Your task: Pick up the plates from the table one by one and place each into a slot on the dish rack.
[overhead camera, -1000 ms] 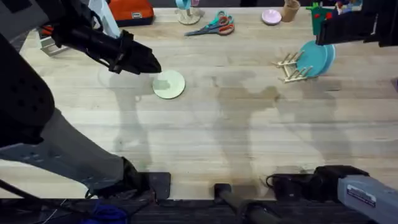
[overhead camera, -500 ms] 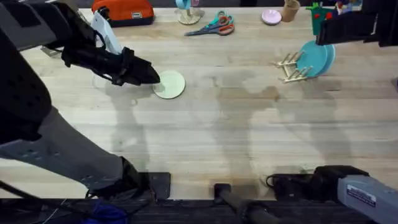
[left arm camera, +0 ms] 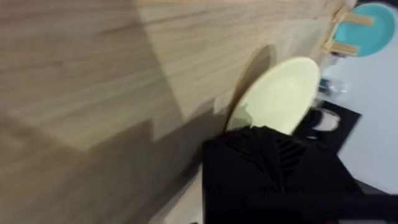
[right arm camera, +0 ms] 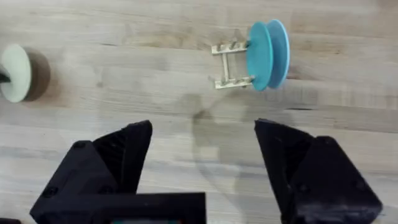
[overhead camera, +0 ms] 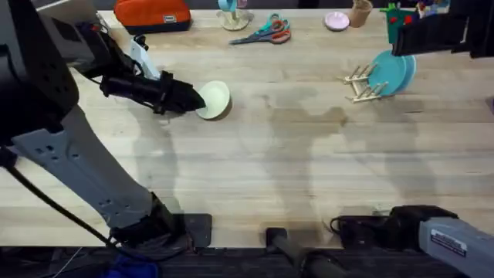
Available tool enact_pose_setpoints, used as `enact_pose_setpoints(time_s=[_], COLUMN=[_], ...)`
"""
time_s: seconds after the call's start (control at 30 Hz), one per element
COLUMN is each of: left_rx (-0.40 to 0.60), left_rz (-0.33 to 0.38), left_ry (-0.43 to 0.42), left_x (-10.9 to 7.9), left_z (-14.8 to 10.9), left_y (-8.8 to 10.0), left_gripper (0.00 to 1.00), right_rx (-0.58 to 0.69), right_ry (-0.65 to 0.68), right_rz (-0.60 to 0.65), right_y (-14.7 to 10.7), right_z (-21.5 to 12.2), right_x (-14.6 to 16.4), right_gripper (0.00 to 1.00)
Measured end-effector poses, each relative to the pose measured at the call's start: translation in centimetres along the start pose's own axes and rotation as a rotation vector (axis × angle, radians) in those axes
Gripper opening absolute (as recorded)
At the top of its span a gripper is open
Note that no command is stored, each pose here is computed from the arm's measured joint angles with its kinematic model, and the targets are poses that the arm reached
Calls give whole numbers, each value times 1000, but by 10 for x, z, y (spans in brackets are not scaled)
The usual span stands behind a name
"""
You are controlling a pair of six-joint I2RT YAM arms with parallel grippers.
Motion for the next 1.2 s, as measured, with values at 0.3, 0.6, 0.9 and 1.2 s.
enact_pose_setpoints(time_s=[0.3,0.6,0.9,1.2], left_rx=[-1,-6,-9,-9], left_rz=[-8,-6,-4,-4], left_ry=[-5,-3,-4,-4], left_x=[0,1,0,0], left_z=[1,1,1,1], left_y=[0,2,3,3], left_gripper=[41,41,41,41], right_rx=[0,10,17,207], right_ry=[0,-2,116,243], right_rz=[0,0,11,123], right_y=[0,-2,1,1], right_z=[0,0,3,60], right_x=[0,0,19,52], right_gripper=[993,994,995,995])
Point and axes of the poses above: each hand's point on the last joint's axis, 136 mm out from that joint toward the fingers, its own z axis out along the fingers, its own x axis along the line the jaws close on, y = z × x, the point moved 1 cm from there along -z, back along the fingers, and after that the axes turned 10 degrees about z, right-handed, at the moved point
